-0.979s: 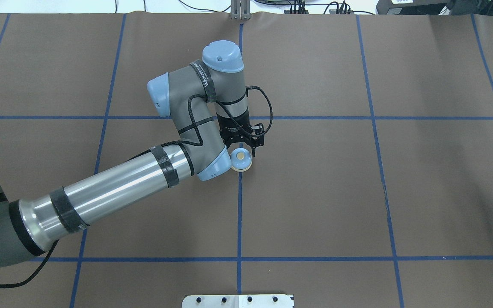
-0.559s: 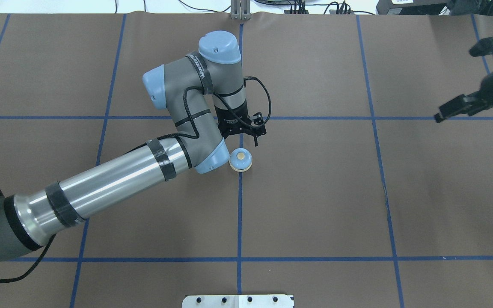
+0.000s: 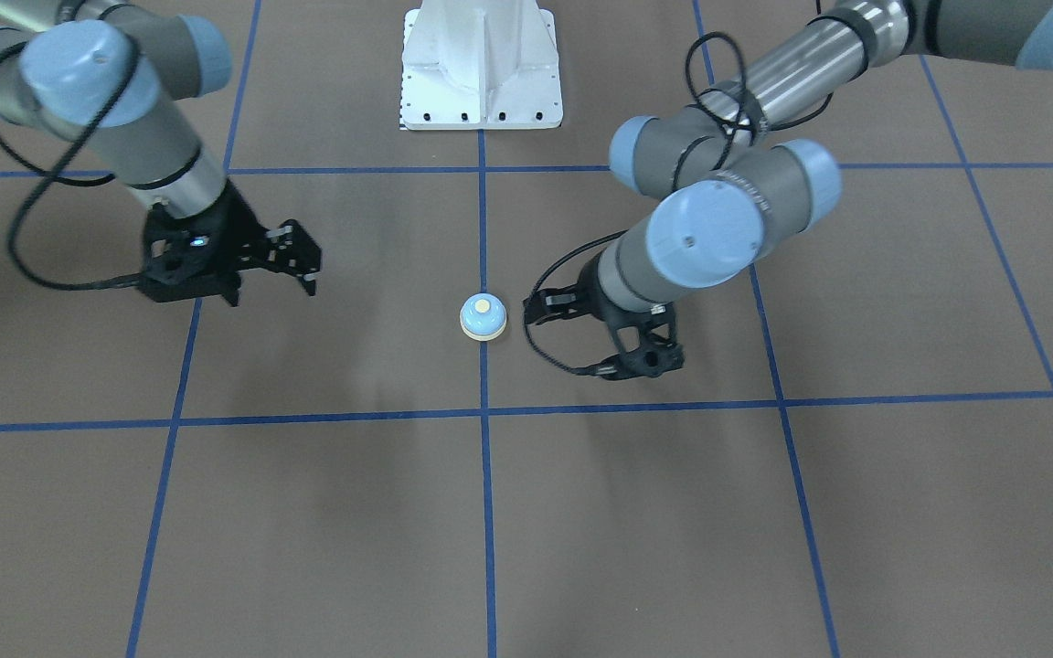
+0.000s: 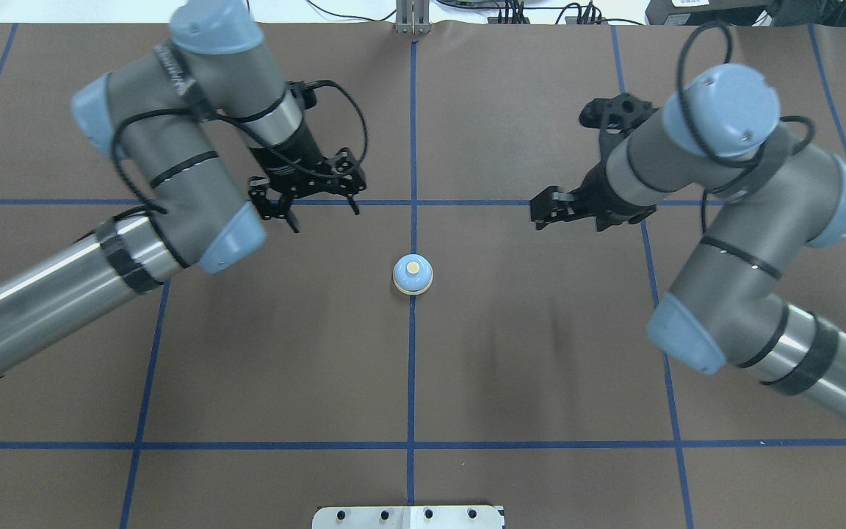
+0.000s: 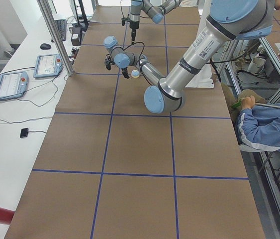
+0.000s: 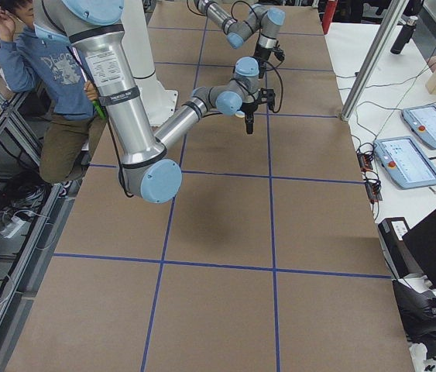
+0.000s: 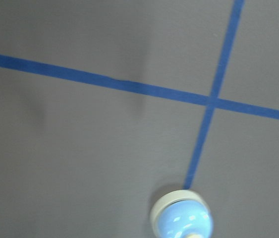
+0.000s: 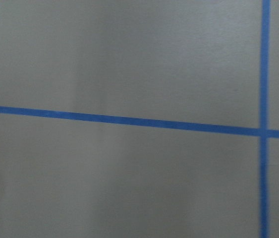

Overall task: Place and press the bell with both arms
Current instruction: 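Release the bell and lift the left gripper away while the right arm approaches, then lower the right gripper onto the bell's top button and press down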

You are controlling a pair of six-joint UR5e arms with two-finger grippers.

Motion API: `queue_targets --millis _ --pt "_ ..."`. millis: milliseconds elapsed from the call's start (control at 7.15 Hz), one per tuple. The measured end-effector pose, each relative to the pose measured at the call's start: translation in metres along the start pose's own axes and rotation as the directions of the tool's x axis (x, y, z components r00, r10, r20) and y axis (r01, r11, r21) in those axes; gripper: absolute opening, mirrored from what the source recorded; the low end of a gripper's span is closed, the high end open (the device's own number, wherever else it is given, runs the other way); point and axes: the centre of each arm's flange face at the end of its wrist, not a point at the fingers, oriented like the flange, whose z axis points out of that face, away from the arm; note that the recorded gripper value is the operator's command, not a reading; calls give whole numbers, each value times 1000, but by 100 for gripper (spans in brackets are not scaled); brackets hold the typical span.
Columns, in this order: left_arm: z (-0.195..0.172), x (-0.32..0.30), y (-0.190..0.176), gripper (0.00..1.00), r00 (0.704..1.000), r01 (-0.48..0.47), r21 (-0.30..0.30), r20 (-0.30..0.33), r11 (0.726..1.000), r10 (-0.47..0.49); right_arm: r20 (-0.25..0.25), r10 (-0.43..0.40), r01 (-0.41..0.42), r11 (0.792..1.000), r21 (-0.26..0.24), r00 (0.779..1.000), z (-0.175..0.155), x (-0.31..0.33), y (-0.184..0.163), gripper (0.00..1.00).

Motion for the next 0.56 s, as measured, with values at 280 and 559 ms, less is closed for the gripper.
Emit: queue_targets --millis 280,559 --pt "-46 -96 9 95 1000 -3 56 -14 998 4 2 101 -102 995 14 995 39 -97 14 0" --pt "-60 -129 11 95 1000 -11 74 -10 997 12 -27 150 -150 989 -1 988 71 -145 13 0"
